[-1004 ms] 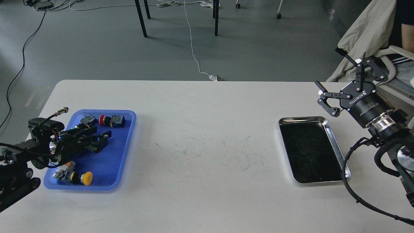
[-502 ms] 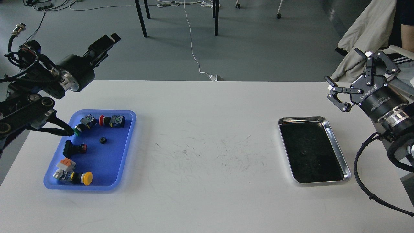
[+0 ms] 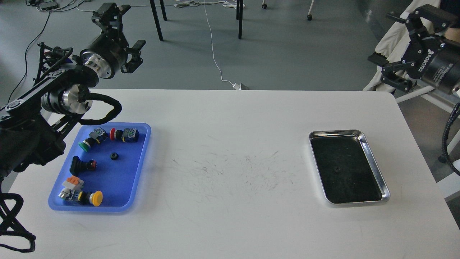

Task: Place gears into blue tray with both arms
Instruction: 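Raise the left gripper and move the right gripper toward the metal tray, then grasp another small black part in the metal tray with the right gripper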

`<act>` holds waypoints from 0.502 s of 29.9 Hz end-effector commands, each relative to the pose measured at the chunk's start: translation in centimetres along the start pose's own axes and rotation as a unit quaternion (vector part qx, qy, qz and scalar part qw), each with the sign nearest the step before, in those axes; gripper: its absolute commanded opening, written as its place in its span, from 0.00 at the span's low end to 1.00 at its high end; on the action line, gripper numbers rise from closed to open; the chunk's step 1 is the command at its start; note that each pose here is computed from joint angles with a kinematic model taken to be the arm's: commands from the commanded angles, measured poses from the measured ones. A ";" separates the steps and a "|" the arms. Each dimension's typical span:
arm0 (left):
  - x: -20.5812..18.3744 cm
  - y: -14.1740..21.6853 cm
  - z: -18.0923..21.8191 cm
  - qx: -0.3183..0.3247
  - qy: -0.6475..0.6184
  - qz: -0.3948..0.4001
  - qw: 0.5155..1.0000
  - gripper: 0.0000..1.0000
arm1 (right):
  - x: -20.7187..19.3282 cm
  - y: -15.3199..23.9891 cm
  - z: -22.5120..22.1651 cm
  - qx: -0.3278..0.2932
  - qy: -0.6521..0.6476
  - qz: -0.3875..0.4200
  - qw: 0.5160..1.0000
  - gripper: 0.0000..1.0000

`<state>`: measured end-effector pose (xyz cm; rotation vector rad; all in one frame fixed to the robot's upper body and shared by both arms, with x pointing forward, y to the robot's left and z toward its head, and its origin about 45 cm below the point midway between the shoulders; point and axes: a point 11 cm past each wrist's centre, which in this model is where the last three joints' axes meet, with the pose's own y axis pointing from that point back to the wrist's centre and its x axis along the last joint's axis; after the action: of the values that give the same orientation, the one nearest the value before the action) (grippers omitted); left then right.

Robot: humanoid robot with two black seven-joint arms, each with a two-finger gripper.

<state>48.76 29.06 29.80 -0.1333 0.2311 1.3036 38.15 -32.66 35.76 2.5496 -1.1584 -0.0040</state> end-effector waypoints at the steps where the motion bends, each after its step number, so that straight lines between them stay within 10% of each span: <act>1: -0.1 0.0 -0.4 0.002 -0.009 0.001 1.000 0.98 | -4.1 -1.2 3.2 -0.141 0.179 -0.081 0.970 0.97; 5: 0.1 0.1 -0.2 0.000 -0.013 0.002 1.000 0.98 | -4.3 0.5 10.4 -0.299 0.320 -0.125 0.890 0.98; 15: 0.4 0.3 -0.3 0.000 -0.013 0.005 1.000 0.98 | -3.0 2.1 16.8 -0.384 0.376 -0.141 0.832 0.98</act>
<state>48.55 29.43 29.42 -0.1139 0.2094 1.3157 32.06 -36.93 21.29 1.6933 -0.3480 0.3632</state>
